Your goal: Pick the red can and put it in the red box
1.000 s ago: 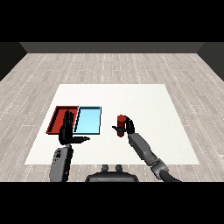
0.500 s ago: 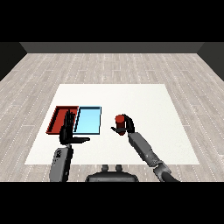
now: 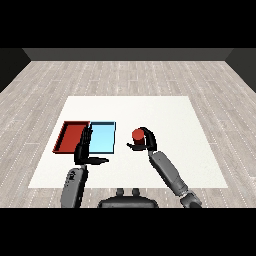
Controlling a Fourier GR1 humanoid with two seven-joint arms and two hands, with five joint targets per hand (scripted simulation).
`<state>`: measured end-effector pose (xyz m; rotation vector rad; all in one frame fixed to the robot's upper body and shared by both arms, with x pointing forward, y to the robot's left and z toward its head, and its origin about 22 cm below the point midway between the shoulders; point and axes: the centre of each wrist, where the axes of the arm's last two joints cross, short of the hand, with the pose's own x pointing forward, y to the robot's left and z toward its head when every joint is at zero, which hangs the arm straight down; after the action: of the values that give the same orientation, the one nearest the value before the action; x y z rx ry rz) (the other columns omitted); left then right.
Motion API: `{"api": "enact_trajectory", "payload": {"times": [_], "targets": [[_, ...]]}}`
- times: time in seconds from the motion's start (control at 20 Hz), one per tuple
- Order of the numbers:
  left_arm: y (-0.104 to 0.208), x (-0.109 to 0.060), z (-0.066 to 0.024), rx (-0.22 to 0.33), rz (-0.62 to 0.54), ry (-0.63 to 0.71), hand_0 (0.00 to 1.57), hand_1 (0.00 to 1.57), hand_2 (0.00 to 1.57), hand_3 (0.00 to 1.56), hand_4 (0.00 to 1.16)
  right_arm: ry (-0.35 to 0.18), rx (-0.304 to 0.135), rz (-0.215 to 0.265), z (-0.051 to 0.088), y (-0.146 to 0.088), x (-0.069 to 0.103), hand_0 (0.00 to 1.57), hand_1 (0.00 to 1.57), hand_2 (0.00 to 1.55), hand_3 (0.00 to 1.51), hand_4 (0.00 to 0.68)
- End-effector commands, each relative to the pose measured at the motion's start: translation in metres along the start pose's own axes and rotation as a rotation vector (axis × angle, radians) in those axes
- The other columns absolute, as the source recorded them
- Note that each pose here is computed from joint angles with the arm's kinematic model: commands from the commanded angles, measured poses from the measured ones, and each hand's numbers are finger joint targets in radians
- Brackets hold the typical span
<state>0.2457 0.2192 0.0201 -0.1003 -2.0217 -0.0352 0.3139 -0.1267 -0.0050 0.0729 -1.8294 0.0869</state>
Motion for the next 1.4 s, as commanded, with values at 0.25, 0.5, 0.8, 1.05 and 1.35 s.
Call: {"api": "enact_trajectory", "payload": {"times": [0.25, 0.5, 0.8, 1.05, 1.35], "targets": [[-0.060, -0.004, -0.0255, -0.091, 0.035, 0.112, 0.00, 0.00, 0.00, 0.00, 0.00, -0.077, -0.001, -0.032, 0.013, -0.009, 0.035, 1.45, 1.45, 1.43, 1.38, 0.654], [-0.056, -0.005, -0.0126, -0.074, 0.035, 0.116, 0.00, 0.00, 0.00, 0.00, 0.00, -0.093, -0.009, -0.036, 0.002, 0.024, 0.048, 1.45, 1.45, 1.43, 1.38, 0.653], [-0.086, -0.014, -0.0084, -0.111, 0.076, 0.134, 0.00, 0.00, 0.00, 0.00, 0.00, -0.106, -0.022, -0.056, -0.008, 0.020, 0.048, 1.45, 1.45, 1.43, 1.38, 0.647], [-0.080, -0.032, -0.0108, -0.123, 0.092, 0.204, 0.00, 0.00, 0.00, 0.00, 0.00, -0.106, 0.012, -0.088, 0.011, 0.034, 0.048, 1.46, 1.46, 1.44, 1.40, 0.659], [-0.091, -0.054, 0.0035, -0.131, 0.125, 0.231, 0.00, 0.00, 0.00, 0.00, 0.00, -0.093, -0.012, -0.080, 0.015, 0.053, 0.040, 1.46, 1.46, 1.45, 1.38, 0.633]]}}
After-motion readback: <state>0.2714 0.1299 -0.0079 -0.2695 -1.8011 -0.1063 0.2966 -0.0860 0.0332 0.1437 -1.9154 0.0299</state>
